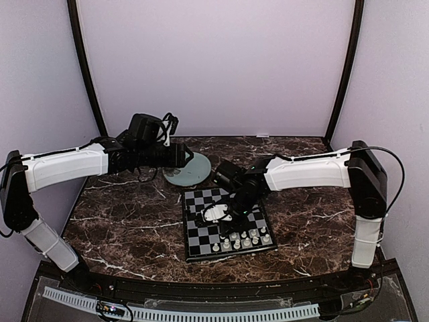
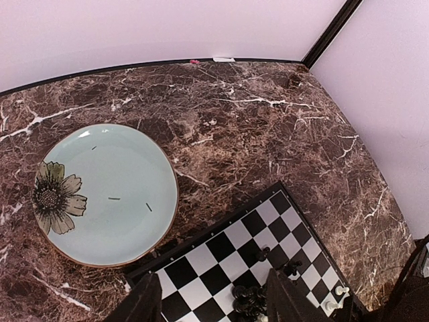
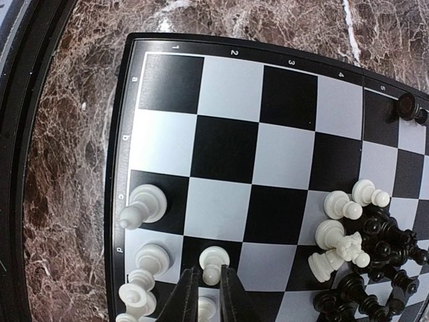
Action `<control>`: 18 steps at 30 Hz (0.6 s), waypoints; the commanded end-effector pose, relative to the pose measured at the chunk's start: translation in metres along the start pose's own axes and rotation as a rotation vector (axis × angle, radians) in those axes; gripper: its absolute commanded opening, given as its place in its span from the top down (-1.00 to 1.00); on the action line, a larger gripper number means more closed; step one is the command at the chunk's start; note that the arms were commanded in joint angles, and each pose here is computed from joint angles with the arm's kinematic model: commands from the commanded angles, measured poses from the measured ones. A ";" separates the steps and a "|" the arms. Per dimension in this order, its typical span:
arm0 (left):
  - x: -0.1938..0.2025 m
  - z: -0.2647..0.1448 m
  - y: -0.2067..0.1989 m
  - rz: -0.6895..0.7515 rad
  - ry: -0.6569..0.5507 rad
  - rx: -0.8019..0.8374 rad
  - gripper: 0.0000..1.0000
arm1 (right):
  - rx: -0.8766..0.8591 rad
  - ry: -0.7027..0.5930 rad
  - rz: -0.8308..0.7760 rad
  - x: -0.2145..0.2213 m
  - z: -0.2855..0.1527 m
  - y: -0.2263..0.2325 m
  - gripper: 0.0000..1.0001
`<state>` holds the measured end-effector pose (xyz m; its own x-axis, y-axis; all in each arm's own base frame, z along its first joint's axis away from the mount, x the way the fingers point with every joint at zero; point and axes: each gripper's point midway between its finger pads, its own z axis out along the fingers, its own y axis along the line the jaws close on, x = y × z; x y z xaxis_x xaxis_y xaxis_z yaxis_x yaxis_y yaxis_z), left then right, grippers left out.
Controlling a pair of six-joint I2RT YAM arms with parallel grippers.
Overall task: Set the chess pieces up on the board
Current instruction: Place the pawn at d1.
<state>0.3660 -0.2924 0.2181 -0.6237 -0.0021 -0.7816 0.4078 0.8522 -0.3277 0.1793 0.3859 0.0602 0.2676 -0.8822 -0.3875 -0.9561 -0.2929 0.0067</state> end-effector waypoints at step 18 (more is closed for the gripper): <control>-0.012 -0.009 0.001 0.017 -0.041 -0.010 -0.10 | 0.097 -0.062 0.063 -0.014 -0.038 -0.041 0.61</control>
<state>0.3666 -0.2915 0.2181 -0.6214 -0.0017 -0.7835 0.4052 0.8552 -0.3232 0.1998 0.3903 0.0807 0.2431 -0.8820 -0.4036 -0.9666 -0.2549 -0.0252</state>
